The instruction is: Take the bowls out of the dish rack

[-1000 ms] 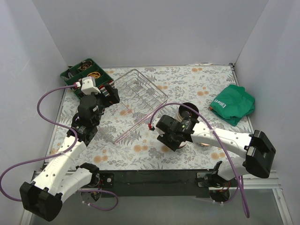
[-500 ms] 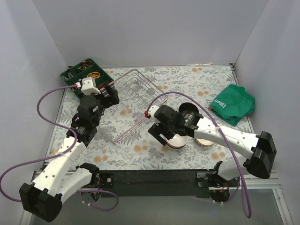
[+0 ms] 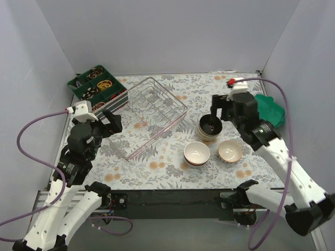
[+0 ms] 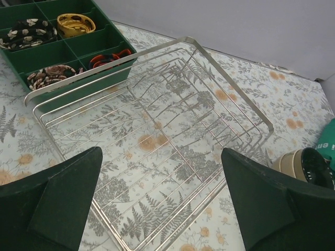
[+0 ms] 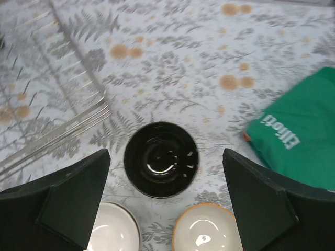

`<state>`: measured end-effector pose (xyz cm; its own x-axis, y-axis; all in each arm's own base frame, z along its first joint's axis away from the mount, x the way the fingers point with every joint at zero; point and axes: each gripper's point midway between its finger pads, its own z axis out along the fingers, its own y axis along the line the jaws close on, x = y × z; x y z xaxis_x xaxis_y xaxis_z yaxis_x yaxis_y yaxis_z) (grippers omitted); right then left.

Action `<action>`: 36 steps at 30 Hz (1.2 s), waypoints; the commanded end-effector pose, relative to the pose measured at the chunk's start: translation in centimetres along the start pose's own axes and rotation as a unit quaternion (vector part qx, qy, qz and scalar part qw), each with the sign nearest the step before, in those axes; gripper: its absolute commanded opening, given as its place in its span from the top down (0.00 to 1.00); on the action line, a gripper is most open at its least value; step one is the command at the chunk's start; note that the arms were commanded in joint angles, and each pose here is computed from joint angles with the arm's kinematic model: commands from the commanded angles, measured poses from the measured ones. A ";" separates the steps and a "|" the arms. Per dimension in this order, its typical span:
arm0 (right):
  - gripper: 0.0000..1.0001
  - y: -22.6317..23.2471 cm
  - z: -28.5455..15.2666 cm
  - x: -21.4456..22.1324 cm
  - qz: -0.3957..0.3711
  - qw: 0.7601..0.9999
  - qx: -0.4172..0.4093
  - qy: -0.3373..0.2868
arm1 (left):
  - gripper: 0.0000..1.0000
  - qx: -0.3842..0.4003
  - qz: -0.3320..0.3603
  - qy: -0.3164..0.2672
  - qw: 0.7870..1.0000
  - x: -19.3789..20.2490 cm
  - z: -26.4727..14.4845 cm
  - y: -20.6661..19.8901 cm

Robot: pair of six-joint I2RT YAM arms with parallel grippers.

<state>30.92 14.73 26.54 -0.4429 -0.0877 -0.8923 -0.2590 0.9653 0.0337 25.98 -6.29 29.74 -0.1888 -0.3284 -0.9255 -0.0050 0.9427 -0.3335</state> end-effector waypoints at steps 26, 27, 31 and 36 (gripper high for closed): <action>0.01 -10.9 -17.3 4.3 0.086 0.923 0.116 -0.358 | 0.02 0.030 -0.113 -0.233 0.966 -5.7 -17.4 6.5; 0.01 -10.9 -17.5 4.4 0.088 0.920 0.114 -0.363 | 0.02 0.030 -0.113 -0.234 0.965 -5.7 -17.5 6.5; 0.02 -10.9 -17.5 4.8 0.093 0.918 0.112 -0.370 | 0.02 0.029 -0.113 -0.234 0.965 -5.7 -17.5 6.5; 0.02 -10.7 -17.1 5.0 0.090 0.920 0.107 -0.367 | 0.02 0.025 -0.112 -0.237 0.965 -5.8 -17.4 6.6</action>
<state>19.36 1.01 26.01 0.0724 0.1003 -0.9923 0.0065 0.9949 0.1010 12.06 1.68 35.63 0.2039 -0.5138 -0.8334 0.0325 0.8543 -0.5187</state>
